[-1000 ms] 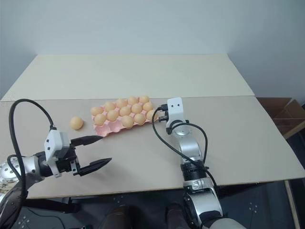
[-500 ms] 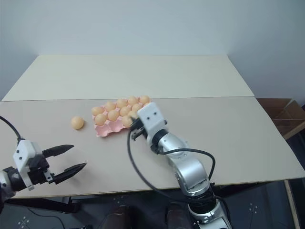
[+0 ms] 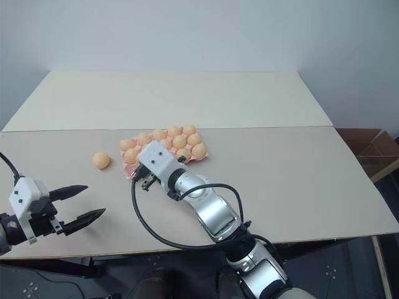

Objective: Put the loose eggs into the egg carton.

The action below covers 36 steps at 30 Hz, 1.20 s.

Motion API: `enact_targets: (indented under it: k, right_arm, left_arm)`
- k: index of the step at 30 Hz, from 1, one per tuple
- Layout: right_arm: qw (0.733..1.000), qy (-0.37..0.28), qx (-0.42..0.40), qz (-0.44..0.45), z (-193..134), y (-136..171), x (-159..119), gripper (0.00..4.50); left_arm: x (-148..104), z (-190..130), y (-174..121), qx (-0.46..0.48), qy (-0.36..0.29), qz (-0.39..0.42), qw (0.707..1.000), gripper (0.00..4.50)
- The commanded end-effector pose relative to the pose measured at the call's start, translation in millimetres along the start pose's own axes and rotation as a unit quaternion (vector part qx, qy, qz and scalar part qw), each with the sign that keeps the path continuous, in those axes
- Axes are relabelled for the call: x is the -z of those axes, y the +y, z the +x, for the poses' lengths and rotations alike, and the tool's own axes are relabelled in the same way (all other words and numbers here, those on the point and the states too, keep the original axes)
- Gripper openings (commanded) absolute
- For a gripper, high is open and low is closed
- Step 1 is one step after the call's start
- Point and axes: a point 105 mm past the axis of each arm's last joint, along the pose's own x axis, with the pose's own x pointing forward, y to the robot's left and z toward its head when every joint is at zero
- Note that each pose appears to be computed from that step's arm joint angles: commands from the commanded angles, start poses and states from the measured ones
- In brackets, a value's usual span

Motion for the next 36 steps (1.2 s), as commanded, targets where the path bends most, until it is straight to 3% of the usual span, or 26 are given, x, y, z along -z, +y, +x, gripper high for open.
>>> enact_targets:
  k: [1, 12, 21, 28, 36]
  right_arm:
    - [0.999, -0.027, 0.009, -0.022, 8.9, -1.9, -9.2, 0.69]
    - [0.999, -0.024, 0.029, -0.037, 20.0, -10.6, -3.4, 0.69]
    - [0.999, -0.03, 0.023, -0.017, 18.3, -9.4, -5.8, 3.58]
    - [0.989, -0.126, 0.056, 0.054, -9.3, -36.2, -47.1, 3.58]
    - [0.993, -0.116, -0.003, 0.016, -79.3, -42.7, -38.1, 3.58]
  left_arm:
    - [-9.7, 3.4, -1.7, 0.009, -0.012, 0.017, 1.0, 4.5]
    - [-16.5, 7.2, -5.0, 0.018, -0.019, 0.022, 0.999, 4.5]
    - [-18.7, 9.4, -5.0, 0.017, -0.027, 0.024, 0.999, 4.5]
    - [-20.8, 9.7, -2.9, -0.013, -0.05, -0.002, 0.999, 4.5]
    - [-3.2, 4.0, 2.0, -0.071, -0.041, -0.033, 0.996, 4.5]
